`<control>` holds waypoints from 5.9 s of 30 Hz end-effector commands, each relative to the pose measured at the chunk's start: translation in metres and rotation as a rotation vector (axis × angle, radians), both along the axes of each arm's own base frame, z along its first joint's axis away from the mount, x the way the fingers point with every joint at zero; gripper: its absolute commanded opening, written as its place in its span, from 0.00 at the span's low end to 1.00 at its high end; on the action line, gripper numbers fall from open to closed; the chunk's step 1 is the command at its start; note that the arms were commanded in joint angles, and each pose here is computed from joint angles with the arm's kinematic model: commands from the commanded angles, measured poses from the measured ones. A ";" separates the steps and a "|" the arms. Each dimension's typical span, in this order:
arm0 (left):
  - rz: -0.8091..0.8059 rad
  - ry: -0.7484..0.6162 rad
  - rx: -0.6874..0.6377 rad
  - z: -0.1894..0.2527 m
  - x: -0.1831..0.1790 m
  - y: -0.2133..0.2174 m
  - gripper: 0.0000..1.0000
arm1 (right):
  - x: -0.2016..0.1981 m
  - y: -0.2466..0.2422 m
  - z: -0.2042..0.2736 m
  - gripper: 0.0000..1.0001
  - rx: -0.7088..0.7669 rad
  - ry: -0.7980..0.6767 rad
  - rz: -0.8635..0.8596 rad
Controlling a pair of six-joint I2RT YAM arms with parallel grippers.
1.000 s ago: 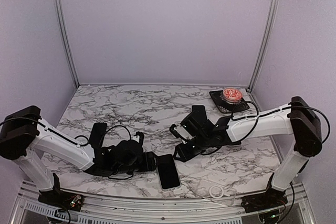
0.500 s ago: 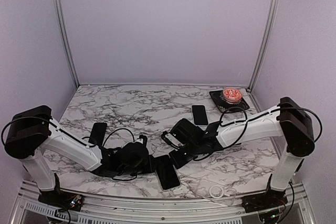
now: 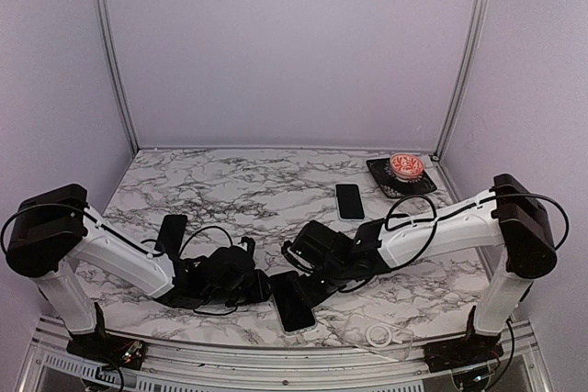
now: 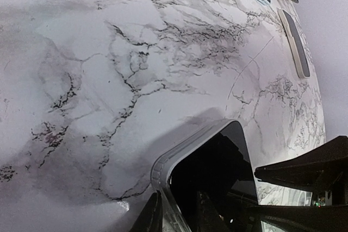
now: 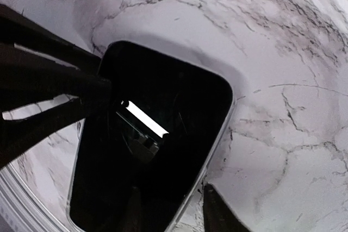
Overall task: Put the phone into the phone case
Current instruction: Press at the corner of the phone case at the center of the board, then pick up the phone with the phone case at the center of the board.
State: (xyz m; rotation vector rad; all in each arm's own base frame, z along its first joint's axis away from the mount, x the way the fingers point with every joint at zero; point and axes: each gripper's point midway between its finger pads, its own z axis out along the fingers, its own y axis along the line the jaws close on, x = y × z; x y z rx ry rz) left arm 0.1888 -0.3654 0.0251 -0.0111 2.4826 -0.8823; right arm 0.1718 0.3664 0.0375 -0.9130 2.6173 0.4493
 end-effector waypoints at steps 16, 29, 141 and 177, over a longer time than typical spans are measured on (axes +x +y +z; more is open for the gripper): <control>0.102 -0.353 0.233 0.090 0.057 0.077 0.76 | -0.024 0.014 0.019 0.99 -0.083 0.011 -0.153; -0.011 -0.351 0.228 0.095 0.057 0.063 0.87 | -0.028 0.012 -0.010 0.99 -0.276 0.054 -0.216; -0.209 -0.056 -0.091 0.038 0.073 0.014 0.94 | 0.004 0.011 -0.036 0.64 -0.354 0.159 0.039; -0.274 0.208 -0.236 0.015 0.038 -0.017 0.76 | 0.021 0.005 -0.003 0.33 0.005 0.051 -0.059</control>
